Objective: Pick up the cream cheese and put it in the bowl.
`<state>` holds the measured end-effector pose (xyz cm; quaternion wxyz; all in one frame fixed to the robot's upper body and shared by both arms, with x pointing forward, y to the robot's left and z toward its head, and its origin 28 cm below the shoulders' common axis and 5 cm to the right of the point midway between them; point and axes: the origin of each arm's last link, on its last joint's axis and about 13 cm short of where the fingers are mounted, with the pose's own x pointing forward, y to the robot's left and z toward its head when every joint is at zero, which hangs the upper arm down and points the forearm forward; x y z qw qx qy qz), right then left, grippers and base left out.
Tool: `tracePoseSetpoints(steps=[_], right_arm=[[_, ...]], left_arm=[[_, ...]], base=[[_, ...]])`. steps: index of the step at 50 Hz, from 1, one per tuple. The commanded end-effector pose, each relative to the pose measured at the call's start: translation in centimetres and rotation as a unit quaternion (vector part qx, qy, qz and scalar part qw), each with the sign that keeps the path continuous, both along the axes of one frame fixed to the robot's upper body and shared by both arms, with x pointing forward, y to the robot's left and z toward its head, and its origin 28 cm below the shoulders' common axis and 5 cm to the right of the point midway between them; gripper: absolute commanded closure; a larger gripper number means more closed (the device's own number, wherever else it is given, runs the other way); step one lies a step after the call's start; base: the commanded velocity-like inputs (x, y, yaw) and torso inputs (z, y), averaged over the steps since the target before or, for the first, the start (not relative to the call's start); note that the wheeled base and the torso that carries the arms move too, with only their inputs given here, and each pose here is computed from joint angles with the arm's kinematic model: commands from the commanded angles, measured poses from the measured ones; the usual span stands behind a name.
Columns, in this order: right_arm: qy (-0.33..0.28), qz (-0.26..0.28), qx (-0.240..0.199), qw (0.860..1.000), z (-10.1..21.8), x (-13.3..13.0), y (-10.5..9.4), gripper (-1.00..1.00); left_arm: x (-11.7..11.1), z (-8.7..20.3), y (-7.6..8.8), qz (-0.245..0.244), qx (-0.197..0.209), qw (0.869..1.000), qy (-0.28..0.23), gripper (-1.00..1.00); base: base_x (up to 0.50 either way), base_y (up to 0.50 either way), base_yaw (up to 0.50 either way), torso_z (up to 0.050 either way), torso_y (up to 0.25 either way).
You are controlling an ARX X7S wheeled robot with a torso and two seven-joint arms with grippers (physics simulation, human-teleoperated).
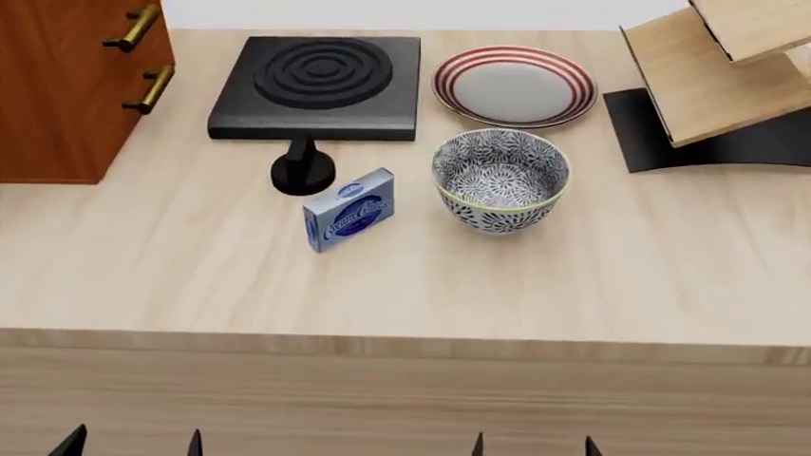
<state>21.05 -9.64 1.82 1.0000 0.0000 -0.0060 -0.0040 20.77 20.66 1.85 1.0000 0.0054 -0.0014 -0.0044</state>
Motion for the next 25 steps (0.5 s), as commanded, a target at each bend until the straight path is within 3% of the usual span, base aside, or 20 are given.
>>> tracePoseSetpoints(steps=[1, 20, 25], right_arm=[[0.0, -0.001, 0.0, 1.0, 0.1, -0.1, 0.0, -1.0], [-0.001, -0.007, 0.003, 1.0, 0.5, 0.0, -0.1, -1.0], [-0.005, -0.011, -0.006, 1.0, 0.9, 0.2, -0.1, -1.0]], left_arm=[[-0.2, 0.1, 0.0, -0.004, 0.002, 1.0, -0.003, -1.0], [0.0, 0.1, 0.3, 0.008, -0.004, 1.0, 0.0, -1.0], [-0.2, 1.5, 0.4, 0.01, -0.007, 1.0, -0.016, -1.0]], base=[[0.0, 0.0, 0.0, 0.05, 0.0], [0.0, 0.0, 0.0, 0.05, 0.0], [0.0, 0.0, 0.0, 0.037, 0.0]])
